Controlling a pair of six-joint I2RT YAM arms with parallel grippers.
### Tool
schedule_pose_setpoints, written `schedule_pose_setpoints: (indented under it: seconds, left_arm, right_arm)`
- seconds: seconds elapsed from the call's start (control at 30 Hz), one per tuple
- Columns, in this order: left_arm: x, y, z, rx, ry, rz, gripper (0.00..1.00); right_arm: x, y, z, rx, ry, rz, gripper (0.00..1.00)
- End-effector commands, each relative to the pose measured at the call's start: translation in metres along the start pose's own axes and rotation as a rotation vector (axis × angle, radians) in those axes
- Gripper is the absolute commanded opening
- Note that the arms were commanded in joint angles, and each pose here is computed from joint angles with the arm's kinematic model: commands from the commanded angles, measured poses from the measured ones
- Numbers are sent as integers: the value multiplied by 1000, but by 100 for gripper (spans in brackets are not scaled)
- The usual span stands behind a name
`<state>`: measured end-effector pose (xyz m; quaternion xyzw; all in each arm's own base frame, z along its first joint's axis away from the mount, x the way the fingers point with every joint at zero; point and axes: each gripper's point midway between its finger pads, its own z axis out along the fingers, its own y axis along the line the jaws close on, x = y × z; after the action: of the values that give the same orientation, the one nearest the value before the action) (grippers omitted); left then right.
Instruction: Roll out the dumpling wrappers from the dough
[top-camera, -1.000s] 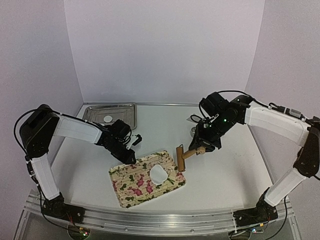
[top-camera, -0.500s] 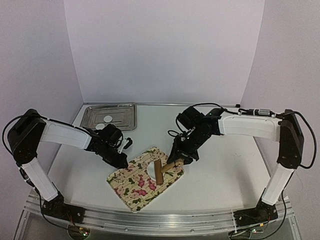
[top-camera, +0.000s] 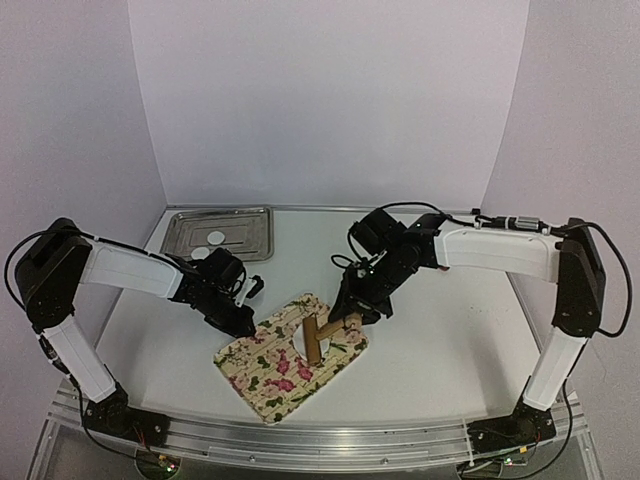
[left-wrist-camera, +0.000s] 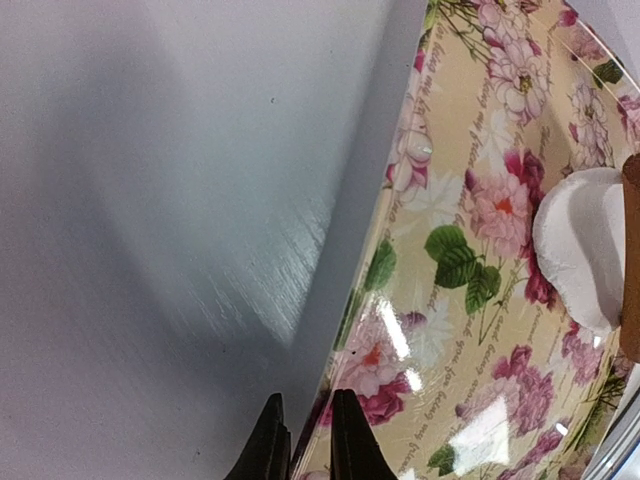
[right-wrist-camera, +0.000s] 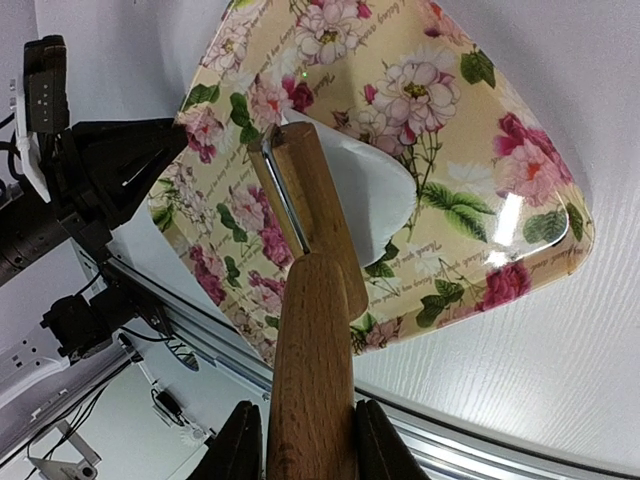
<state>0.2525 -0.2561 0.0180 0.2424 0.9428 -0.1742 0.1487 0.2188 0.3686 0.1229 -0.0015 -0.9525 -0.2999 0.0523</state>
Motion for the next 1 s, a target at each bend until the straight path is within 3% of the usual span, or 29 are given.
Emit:
schedule_pose_setpoints:
  seconds: [0.0,0.63,0.97]
  left_arm:
    - [3,-1,-7,-10,3,-11,16]
    - [11,11,3,-68,45,-35,9]
    - [12,8,6,-48,48,-47,4]
  right_arm:
    - [-13,14,2,-20,-38,-25,0]
    - [-6,-75,19,350,-6,137,0]
    - [-13,-95,55,425,69,138,0]
